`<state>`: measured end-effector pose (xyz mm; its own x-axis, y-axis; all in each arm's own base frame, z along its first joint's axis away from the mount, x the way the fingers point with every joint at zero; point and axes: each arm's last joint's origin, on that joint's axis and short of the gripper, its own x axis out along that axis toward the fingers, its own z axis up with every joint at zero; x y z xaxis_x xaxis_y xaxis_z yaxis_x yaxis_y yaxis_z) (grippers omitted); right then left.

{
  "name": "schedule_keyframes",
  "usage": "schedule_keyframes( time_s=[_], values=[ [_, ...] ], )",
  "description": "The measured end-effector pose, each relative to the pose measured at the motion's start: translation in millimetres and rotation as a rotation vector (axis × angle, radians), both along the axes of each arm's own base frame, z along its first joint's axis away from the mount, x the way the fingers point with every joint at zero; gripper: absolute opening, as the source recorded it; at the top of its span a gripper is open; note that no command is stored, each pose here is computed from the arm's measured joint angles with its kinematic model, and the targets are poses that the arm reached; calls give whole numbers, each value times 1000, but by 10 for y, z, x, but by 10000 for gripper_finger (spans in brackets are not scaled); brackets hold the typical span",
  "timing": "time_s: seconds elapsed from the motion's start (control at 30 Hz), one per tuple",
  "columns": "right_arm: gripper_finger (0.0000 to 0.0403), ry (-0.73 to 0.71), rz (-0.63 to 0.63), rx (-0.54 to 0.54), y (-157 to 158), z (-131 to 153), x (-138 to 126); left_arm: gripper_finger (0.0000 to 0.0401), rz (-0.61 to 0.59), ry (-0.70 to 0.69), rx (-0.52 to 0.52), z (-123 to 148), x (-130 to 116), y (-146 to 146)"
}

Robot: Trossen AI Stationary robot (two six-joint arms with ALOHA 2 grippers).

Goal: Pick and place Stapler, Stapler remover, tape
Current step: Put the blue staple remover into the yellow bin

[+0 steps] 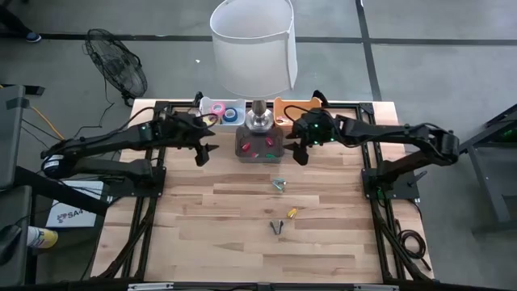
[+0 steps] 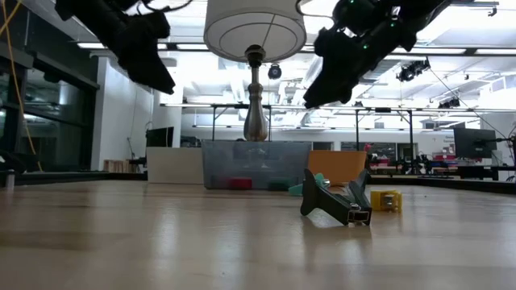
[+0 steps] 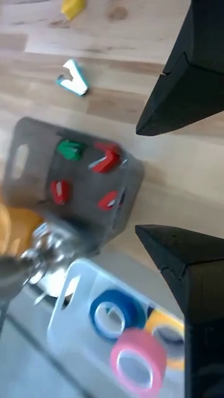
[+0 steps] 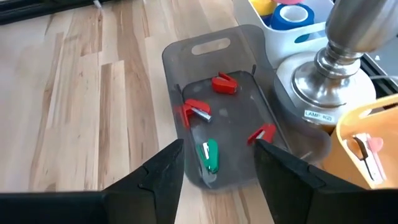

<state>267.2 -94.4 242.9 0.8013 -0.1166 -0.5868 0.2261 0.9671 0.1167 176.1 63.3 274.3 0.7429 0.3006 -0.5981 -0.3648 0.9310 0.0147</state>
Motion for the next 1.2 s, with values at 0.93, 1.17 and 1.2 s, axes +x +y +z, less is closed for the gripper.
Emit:
schedule_keyframes(
  time_s=[0.93, 1.17, 1.2],
  values=[
    [184, 128, -90, 159, 44, -83, -118, 241, 132, -340, 127, -313, -317, -310],
    [184, 157, -70, 123, 70, -18, -222, 241, 193, -339, 148, -445, -364, -446],
    [184, 158, -65, 108, 78, 4, -246, 241, 198, -342, 151, -456, -373, -463]
  ],
)
